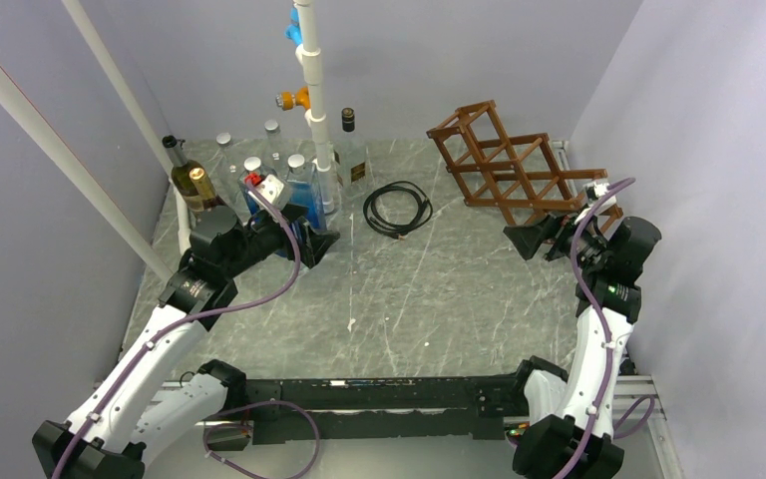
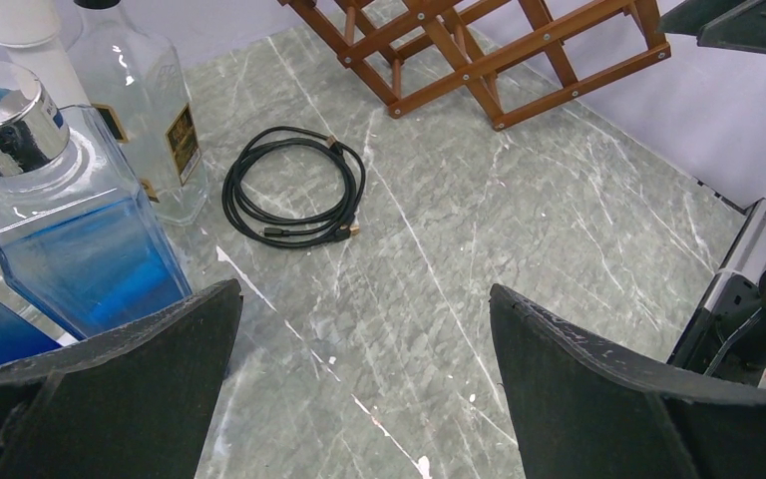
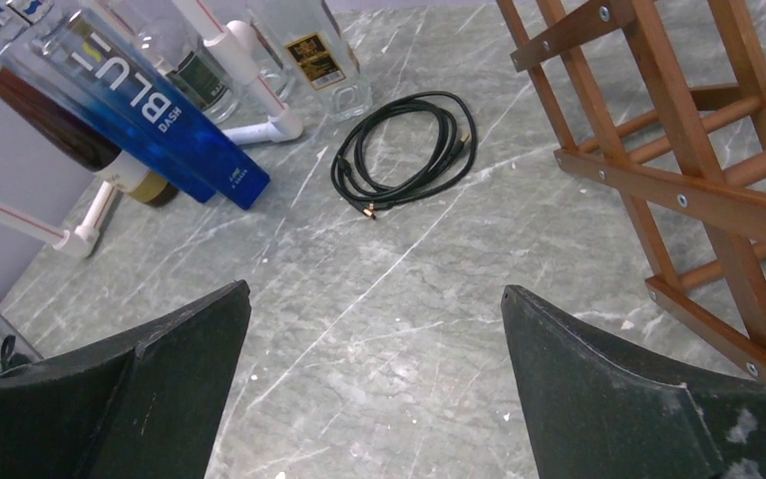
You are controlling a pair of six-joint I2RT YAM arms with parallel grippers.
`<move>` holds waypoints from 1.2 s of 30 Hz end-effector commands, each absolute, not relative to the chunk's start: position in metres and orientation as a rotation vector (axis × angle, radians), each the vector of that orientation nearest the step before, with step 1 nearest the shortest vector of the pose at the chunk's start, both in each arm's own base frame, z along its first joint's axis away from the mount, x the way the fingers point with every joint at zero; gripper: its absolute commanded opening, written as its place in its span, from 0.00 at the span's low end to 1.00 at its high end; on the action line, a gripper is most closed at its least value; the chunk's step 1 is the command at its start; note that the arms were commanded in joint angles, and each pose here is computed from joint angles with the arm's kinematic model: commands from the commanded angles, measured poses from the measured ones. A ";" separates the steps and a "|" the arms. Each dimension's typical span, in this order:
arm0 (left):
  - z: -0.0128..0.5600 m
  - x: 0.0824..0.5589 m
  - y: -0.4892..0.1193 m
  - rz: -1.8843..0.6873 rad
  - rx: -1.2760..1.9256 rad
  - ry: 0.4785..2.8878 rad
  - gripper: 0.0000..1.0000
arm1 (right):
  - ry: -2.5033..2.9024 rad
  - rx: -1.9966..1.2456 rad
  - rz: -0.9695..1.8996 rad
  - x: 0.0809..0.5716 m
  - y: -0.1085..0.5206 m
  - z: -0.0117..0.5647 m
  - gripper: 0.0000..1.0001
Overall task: Take the wine bottle off the wine rack
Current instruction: Reset both arms
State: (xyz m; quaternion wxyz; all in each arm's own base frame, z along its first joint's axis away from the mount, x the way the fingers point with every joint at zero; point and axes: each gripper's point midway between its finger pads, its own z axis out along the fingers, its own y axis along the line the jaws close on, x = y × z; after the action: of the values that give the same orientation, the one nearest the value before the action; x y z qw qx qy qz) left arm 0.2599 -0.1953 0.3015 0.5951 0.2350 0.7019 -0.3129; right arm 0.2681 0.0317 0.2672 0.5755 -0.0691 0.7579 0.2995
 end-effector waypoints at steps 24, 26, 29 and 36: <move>0.316 0.259 -0.190 -0.700 0.546 1.582 0.99 | 1.753 -0.027 0.636 0.275 0.018 0.281 1.00; 0.316 0.257 -0.190 -0.705 0.545 1.577 1.00 | 1.752 -0.026 0.635 0.275 0.018 0.281 1.00; 0.319 0.255 -0.192 -0.717 0.554 1.560 0.99 | 1.751 -0.026 0.633 0.275 0.018 0.281 1.00; 0.322 0.249 -0.198 -0.788 0.546 1.579 1.00 | 1.744 -0.028 0.616 0.274 0.017 0.283 1.00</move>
State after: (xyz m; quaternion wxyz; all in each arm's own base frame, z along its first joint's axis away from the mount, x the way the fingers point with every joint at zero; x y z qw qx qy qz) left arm 0.2552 -0.1944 0.3080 0.6014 0.2355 0.6944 -0.3174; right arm 0.2725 0.0214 0.2688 0.5770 -0.0082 0.7652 0.2854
